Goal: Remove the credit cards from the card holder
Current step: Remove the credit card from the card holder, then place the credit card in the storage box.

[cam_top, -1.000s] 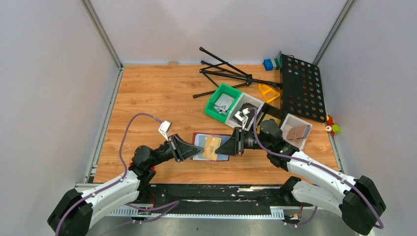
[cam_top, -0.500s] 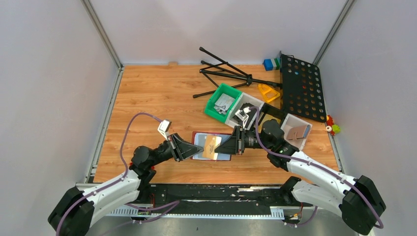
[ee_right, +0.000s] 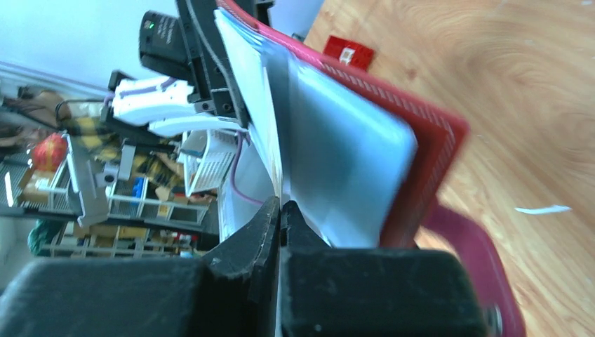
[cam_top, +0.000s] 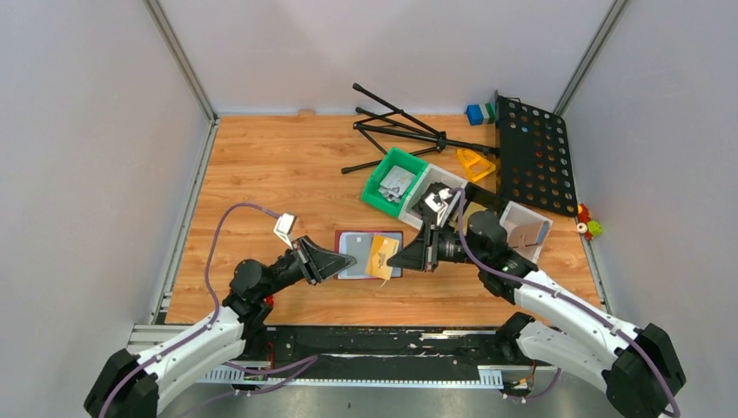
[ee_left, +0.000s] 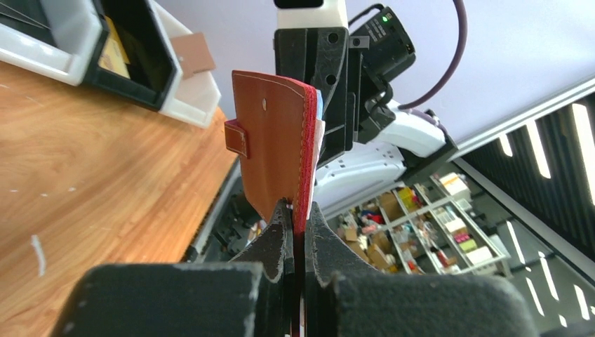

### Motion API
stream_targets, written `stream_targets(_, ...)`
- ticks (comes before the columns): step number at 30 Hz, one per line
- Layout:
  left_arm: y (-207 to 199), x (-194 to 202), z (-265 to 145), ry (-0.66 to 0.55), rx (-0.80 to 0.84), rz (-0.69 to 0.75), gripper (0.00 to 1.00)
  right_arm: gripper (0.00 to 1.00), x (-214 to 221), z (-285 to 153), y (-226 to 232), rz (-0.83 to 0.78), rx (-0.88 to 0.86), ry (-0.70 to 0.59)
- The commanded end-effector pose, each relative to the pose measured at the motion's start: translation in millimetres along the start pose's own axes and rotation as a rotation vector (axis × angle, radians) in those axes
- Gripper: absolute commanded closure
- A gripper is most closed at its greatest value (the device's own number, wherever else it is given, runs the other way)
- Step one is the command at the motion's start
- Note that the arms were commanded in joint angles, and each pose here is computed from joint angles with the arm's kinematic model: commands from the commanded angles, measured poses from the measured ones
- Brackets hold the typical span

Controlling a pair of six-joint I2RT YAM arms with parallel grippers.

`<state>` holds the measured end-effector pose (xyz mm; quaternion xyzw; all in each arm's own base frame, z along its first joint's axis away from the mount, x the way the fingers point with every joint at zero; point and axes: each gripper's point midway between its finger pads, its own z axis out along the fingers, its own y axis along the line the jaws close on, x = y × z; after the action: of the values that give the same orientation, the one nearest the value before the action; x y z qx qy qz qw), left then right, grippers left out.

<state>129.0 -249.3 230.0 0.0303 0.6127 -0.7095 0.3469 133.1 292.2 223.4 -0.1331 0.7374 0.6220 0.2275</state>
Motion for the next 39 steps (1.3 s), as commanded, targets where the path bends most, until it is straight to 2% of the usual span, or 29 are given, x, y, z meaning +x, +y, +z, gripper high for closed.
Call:
stream_targets(1,11,-16,-7,-0.085,-0.073,0.076,1.00,1.00,-4,-18,-43,0.065,0.169,-0.053)
stream_targets(5,32,-21,-16,-0.095,-0.235,0.130,1.00,1.00,-9,-40,-68,0.098,0.278,-0.087)
stream_targets(10,56,-21,-31,-0.042,-0.422,0.216,1.00,1.00,-34,-85,-107,0.092,0.544,-0.175)
stream_targets(14,66,-14,-32,0.004,-0.457,0.206,1.00,1.00,-55,-126,-139,0.088,0.795,-0.214)
stream_targets(24,79,-5,-27,0.085,-0.487,0.210,1.00,1.00,-92,-182,-182,0.077,1.134,-0.259)
stream_targets(30,87,-4,-31,0.102,-0.529,0.232,1.00,1.00,-110,-189,-200,0.096,1.198,-0.279)
stream_targets(36,91,0,-32,0.133,-0.543,0.237,1.00,1.00,-129,-175,-220,0.115,1.142,-0.258)
stream_targets(39,90,2,-31,0.149,-0.535,0.231,1.00,1.00,-137,-169,-228,0.156,1.041,-0.250)
